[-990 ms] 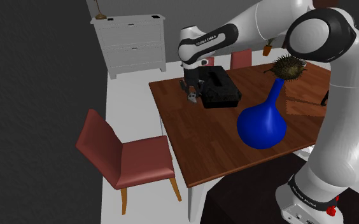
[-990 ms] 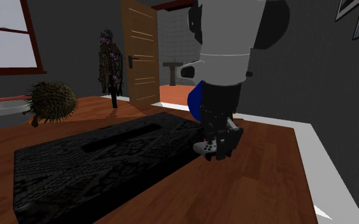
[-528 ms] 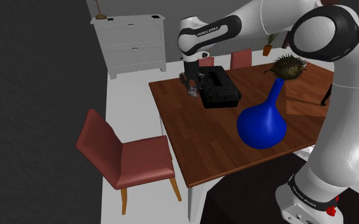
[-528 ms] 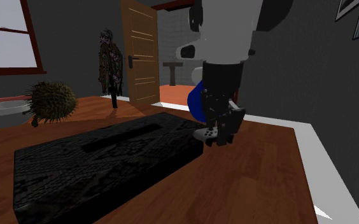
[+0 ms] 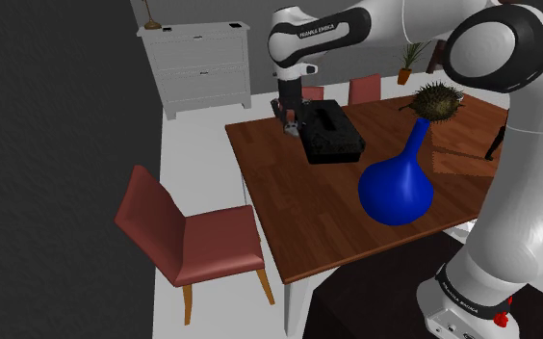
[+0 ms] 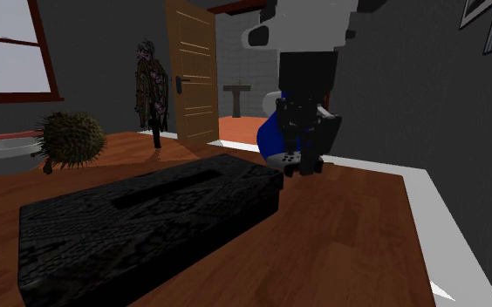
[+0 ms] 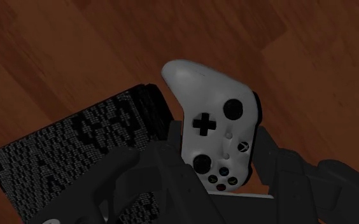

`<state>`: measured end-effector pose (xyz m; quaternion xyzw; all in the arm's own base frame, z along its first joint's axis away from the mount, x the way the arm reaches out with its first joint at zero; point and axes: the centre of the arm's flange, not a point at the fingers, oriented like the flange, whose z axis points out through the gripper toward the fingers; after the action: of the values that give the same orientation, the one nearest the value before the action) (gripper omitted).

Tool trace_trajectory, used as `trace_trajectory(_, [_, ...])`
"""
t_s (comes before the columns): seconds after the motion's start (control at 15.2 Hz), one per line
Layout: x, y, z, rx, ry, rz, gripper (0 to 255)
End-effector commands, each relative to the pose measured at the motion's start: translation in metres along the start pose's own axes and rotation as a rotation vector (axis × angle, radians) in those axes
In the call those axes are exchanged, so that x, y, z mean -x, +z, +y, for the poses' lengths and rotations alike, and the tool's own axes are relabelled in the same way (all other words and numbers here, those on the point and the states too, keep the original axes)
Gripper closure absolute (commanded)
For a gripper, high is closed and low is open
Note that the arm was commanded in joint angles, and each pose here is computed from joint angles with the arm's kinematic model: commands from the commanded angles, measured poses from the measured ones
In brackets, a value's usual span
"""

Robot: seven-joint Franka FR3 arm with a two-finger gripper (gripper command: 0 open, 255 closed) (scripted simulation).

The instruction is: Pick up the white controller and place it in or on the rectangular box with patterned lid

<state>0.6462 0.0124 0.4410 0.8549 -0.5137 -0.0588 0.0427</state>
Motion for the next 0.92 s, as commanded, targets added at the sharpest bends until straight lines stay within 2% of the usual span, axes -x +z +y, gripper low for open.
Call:
trace_trajectory(0.0, [0.001,-0.011,0.002,0.000,0.000,0.000,255])
trace_trajectory(0.4, [0.003,-0.043,0.006,0.000,0.000,0.000,255])
trace_trajectory(0.86, [-0.085,-0.051,0.035,0.000,0.000,0.000,255])
